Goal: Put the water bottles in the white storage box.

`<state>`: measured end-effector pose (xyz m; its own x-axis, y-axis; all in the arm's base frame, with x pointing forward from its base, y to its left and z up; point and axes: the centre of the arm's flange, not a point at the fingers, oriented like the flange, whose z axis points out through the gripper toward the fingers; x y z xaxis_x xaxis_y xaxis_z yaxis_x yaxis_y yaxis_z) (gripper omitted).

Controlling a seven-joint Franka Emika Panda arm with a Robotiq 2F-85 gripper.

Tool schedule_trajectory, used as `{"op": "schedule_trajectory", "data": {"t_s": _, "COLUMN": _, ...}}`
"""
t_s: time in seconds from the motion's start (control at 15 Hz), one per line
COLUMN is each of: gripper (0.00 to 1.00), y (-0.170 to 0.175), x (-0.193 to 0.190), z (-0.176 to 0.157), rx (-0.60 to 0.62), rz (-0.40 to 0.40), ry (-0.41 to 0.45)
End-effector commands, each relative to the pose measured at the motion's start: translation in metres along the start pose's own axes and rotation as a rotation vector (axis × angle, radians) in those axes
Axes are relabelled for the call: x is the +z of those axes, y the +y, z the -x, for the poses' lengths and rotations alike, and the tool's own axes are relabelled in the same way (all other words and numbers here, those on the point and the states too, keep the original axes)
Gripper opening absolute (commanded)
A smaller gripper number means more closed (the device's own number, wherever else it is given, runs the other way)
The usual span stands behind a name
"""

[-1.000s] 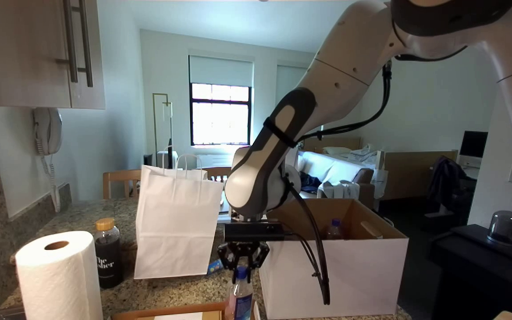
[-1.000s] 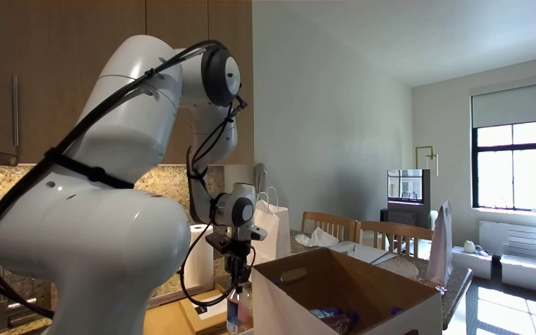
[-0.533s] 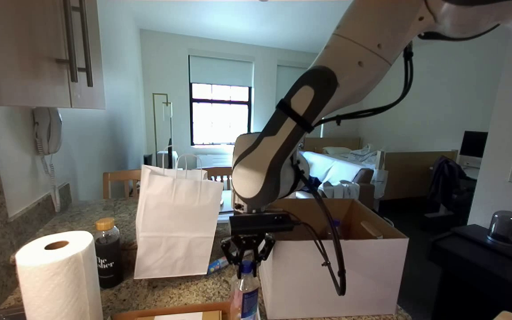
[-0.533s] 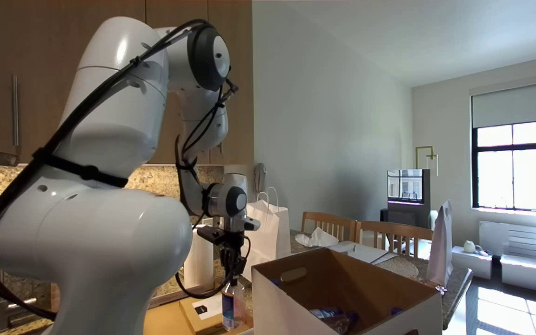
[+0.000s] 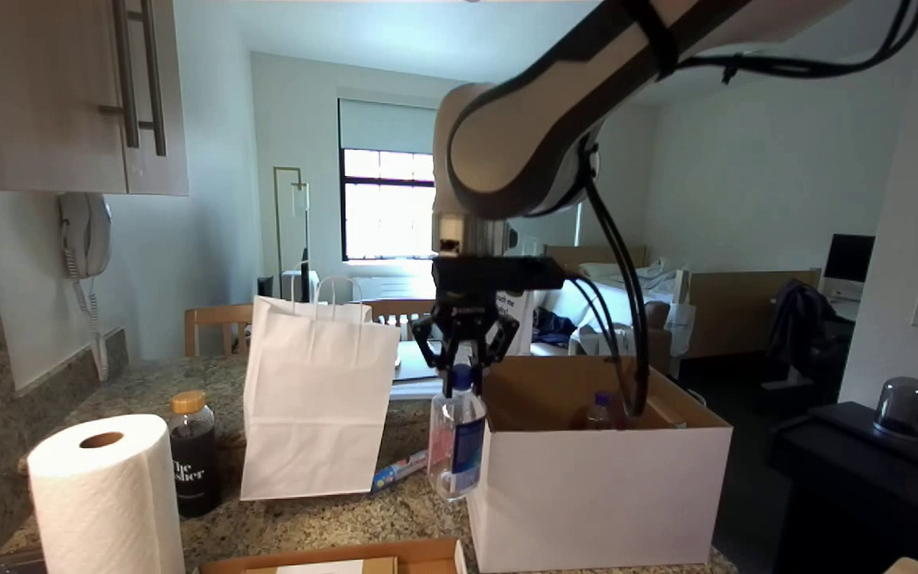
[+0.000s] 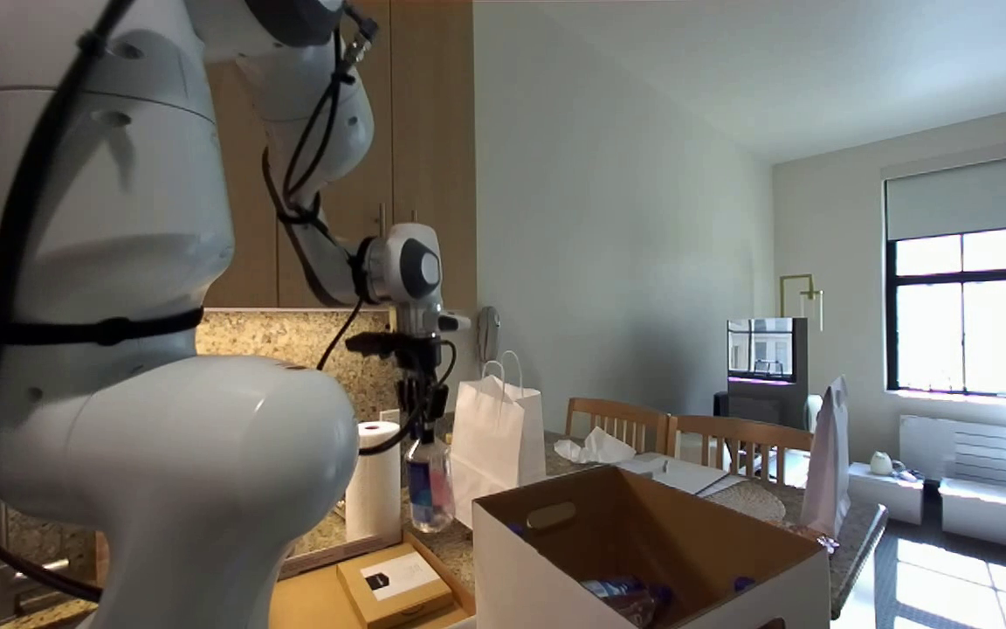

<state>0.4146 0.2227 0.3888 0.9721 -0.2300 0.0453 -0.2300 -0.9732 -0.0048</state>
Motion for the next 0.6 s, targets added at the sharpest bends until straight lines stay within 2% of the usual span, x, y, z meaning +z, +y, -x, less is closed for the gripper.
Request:
{"op": "schedule_trajectory", "data": {"t_s": 0.0, "gripper": 0.12, "y": 0.043, "x": -0.089, "z": 0.0, "rx": 0.014, "rz": -0.042, "ry": 0.041}}
{"op": "schedule_trajectory", "data": {"t_s": 0.33, "gripper": 0.12, "y": 0.134, "x": -0.192, "z": -0.032, "rx": 0.145, "rz": -0.097, "ry": 0.213}}
{"op": "schedule_trajectory", "data": {"t_s": 0.53, "gripper": 0.12, "y": 0.211, "x": -0.225, "z": -0.069, "rx": 0.244, "rz": -0.127, "ry": 0.301}}
